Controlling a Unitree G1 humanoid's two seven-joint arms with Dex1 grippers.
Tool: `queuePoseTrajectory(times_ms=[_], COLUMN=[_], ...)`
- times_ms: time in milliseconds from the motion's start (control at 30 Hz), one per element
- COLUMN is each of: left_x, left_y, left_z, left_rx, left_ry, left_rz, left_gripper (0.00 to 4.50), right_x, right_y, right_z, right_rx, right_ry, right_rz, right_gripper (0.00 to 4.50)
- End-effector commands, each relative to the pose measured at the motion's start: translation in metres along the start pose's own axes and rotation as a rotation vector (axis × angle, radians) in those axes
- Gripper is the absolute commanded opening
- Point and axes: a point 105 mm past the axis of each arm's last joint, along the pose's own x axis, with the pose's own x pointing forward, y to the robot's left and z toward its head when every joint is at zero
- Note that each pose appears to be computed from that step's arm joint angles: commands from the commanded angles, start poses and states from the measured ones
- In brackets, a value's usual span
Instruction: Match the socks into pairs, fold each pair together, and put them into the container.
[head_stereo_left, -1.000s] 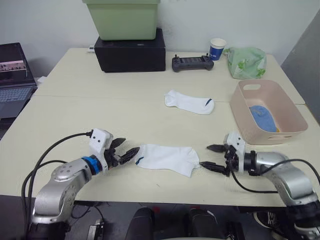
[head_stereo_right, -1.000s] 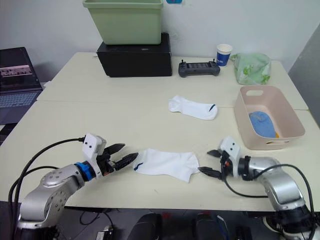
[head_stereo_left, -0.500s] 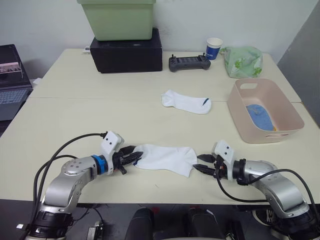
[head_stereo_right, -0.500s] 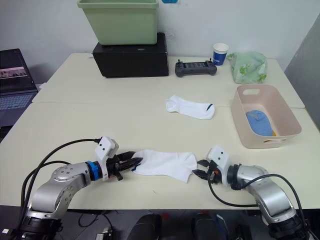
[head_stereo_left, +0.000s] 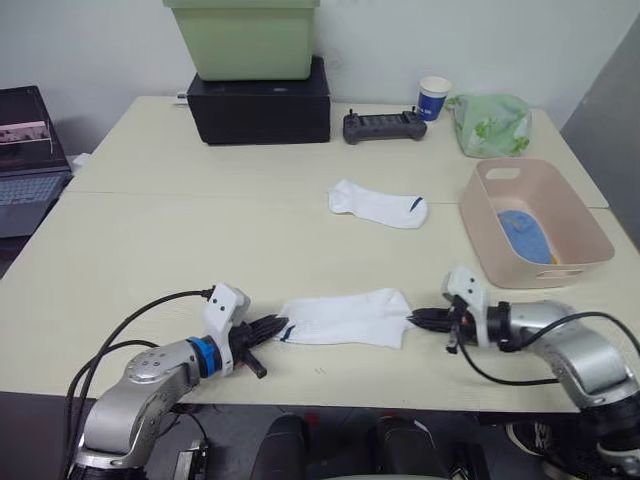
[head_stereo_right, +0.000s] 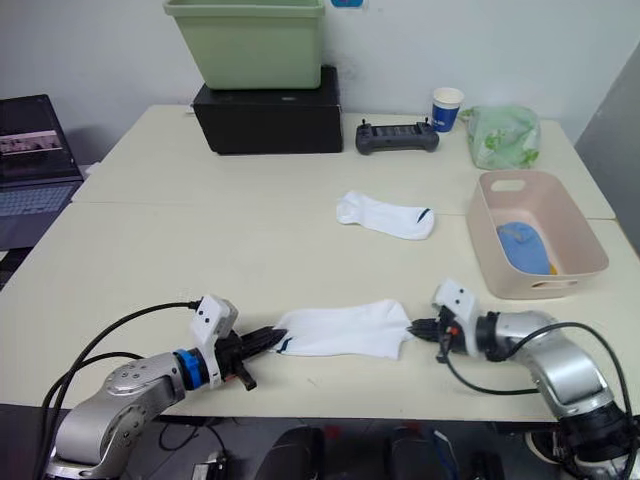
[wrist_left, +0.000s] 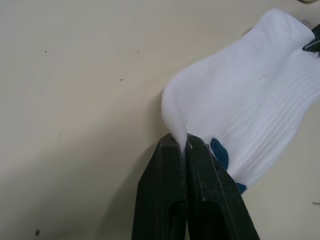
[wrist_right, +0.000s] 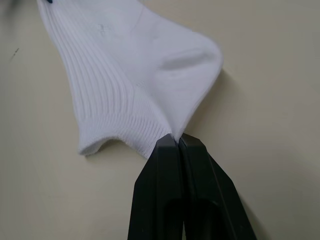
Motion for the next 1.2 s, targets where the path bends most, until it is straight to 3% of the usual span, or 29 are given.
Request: queuePoseTrajectory(times_ms=[33, 167, 233, 267, 300, 467, 533, 767, 967, 1067, 1200], left_x=[0.001, 0.001, 0.001, 0.000, -0.001, -0.023, -0.029, -0.027, -0.009, -0.004, -0.004], left_y=[-0.007, -0.006, -0.006, -0.006, -0.005, 0.014, 0.010, -0.022, -0.033, -0.032, -0.026], left_z=[0.003, 0.002, 0.003, 0.003, 0.005, 0.023, 0.030, 0.023, 0.009, 0.015, 0.008], left_rx=[0.007, -0.008, -0.028, -0.038, -0.048, 0.074, 0.186, 0.613, 0.749, 0.747, 0.799], left_ry=[-0.014, -0.024, -0.038, -0.048, -0.058, -0.067, -0.060, 0.022, 0.036, 0.003, 0.037], left_rz=[-0.004, 0.012, 0.020, 0.028, 0.034, 0.100, 0.050, -0.268, -0.402, -0.401, -0.407], left_gripper=[0.00, 0.00, 0.46, 0.46, 0.90, 2.22, 2.85, 2.85, 2.85, 2.89, 4.11], right_x=[-0.005, -0.004, -0.003, -0.004, -0.006, -0.032, -0.034, -0.008, 0.000, 0.000, 0.001], right_y=[-0.006, -0.004, 0.000, 0.000, -0.001, 0.000, 0.010, 0.045, 0.047, 0.046, 0.047], right_z=[0.005, 0.004, 0.005, 0.008, 0.012, 0.035, 0.046, 0.038, 0.021, 0.025, 0.019], right_rx=[-0.015, -0.011, -0.010, -0.013, -0.021, -0.063, -0.077, -0.416, -0.536, -0.547, -0.548], right_ry=[-0.019, -0.026, -0.033, -0.048, -0.064, -0.122, -0.157, -0.086, -0.039, -0.069, -0.051], right_rz=[-0.001, 0.011, 0.025, 0.021, 0.009, 0.009, 0.047, 0.131, 0.144, 0.128, 0.134], right_gripper=[0.02, 0.02, 0.21, 0.21, 0.49, 2.02, 2.02, 2.02, 2.02, 2.60, 4.05])
